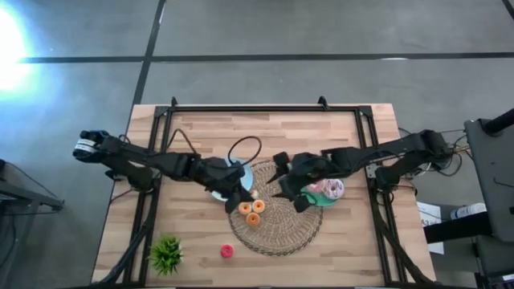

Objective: Pick & Place donuts
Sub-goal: Put the small white donut on the blue plate

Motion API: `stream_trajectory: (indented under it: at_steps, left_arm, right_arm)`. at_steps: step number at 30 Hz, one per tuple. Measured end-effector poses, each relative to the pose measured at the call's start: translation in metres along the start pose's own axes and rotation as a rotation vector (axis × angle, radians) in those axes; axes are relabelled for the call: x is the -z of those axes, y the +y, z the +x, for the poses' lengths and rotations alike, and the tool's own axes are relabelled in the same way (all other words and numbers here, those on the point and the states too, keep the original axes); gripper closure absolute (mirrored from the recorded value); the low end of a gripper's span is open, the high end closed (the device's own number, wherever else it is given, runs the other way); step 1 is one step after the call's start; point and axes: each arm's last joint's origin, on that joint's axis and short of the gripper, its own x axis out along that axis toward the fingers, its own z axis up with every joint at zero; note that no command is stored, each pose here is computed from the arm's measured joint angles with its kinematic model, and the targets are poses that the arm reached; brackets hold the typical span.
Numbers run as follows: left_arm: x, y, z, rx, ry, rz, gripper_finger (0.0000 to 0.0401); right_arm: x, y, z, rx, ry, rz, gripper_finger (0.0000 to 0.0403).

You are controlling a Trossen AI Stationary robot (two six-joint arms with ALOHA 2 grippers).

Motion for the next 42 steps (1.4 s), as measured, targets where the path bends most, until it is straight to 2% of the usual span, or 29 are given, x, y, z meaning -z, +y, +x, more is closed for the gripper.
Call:
stream_trajectory:
  at_steps: [8,14,21,25,33,38,42]
  left_arm:
    - [-0.003,0.005,0.0,-0.015,0.039,0.012,0.0401]
    - [-0.004,0.007,-0.001,-0.016,0.048,0.027,0.0401]
    - [-0.006,0.01,-0.002,-0.018,0.047,0.046,0.0401]
    - [-0.006,0.011,-0.002,-0.005,0.068,0.044,0.0401]
    - [-0.006,0.011,-0.003,0.0,0.075,0.03,0.0401]
    - [-0.005,0.015,-0.008,-0.132,0.033,0.016,0.0375]
    - [-0.002,0.019,-0.018,-0.267,0.008,0.027,0.0327]
  right_arm:
    - [-0.021,-0.01,0.021,-0.013,0.037,-0.062,0.0202]
    - [-0.024,-0.01,0.034,-0.023,0.031,-0.124,0.0202]
    - [-0.028,-0.012,0.047,-0.02,0.008,-0.127,0.021]
    - [-0.029,-0.012,0.051,-0.021,0.01,-0.125,0.0241]
    - [-0.025,-0.014,0.051,-0.019,0.034,-0.105,0.0341]
    - [-0.019,-0.021,0.052,-0.004,0.068,-0.005,0.0384]
    - [-0.007,-0.031,0.053,0.01,0.096,0.169,0.039]
